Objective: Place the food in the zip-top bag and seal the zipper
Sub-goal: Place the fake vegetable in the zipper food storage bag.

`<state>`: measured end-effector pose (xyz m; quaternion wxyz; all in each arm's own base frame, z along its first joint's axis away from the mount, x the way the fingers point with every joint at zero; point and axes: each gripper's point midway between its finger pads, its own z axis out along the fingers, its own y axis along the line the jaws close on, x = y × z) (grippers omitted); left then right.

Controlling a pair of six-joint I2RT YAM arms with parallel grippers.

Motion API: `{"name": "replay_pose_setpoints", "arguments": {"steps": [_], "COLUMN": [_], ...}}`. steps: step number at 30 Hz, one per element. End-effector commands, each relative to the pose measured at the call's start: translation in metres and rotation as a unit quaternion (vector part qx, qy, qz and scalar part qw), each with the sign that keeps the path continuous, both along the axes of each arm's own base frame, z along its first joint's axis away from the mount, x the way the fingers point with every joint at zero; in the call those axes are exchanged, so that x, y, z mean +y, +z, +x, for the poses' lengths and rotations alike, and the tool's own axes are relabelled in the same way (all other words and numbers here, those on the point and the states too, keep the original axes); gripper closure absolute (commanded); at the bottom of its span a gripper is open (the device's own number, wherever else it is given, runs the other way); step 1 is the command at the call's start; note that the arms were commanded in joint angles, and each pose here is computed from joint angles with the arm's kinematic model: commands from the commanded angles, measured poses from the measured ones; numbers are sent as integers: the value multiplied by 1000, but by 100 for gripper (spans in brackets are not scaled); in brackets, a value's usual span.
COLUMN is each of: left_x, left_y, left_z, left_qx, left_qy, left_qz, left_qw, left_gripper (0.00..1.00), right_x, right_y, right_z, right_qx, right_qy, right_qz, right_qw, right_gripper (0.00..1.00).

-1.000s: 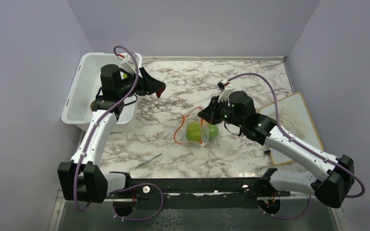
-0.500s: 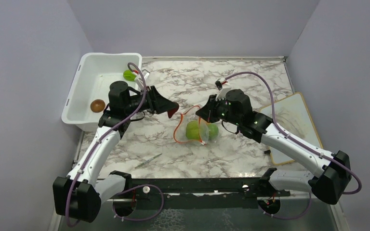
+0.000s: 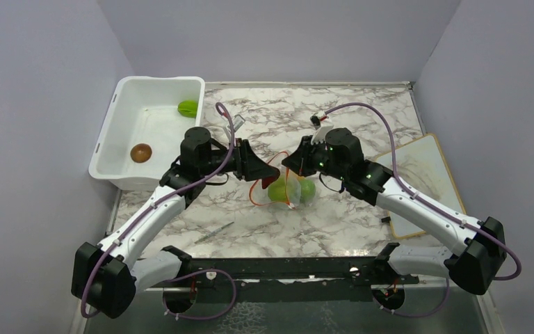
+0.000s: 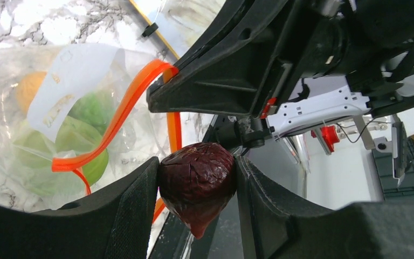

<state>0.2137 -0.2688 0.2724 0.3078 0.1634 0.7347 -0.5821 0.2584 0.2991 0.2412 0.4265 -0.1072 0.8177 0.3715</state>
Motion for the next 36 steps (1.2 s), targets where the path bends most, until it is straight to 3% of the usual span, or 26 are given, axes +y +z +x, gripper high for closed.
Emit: {"name": "replay_pose_setpoints", "arguments": {"steps": [1,8,13,18,28,36], "left_x": [-3,-5,-2,-2,-1,13], "left_y": [-16,-33,-38,-36,-10,11], "left_z": [7,11,17,17,21,48], "left_qx": [-8,-1,-5,-6,-43,-95], "left_qy": [20,29,46,46,49,118], "left_qz": [14,36,52,53,55,98], "left_qw": [1000,999,998,997,996,984], "left_gripper": [59,49,32,24,22,20], "right_x": [0,-1,-1,-2,-3,-11], "right_y": [28,28,30,29,30,30], "right_z": [4,-1,-3,-4,-7,-12], "right_qx": [-28,-25,-27,-27,-29,-35], "right_qy": [-13,-8,-6,-5,-2,-8], "right_qz": [30,40,43,43,45,51], "right_qw": [999,999,999,999,999,998], "right_gripper": [99,99,99,99,99,99]}}
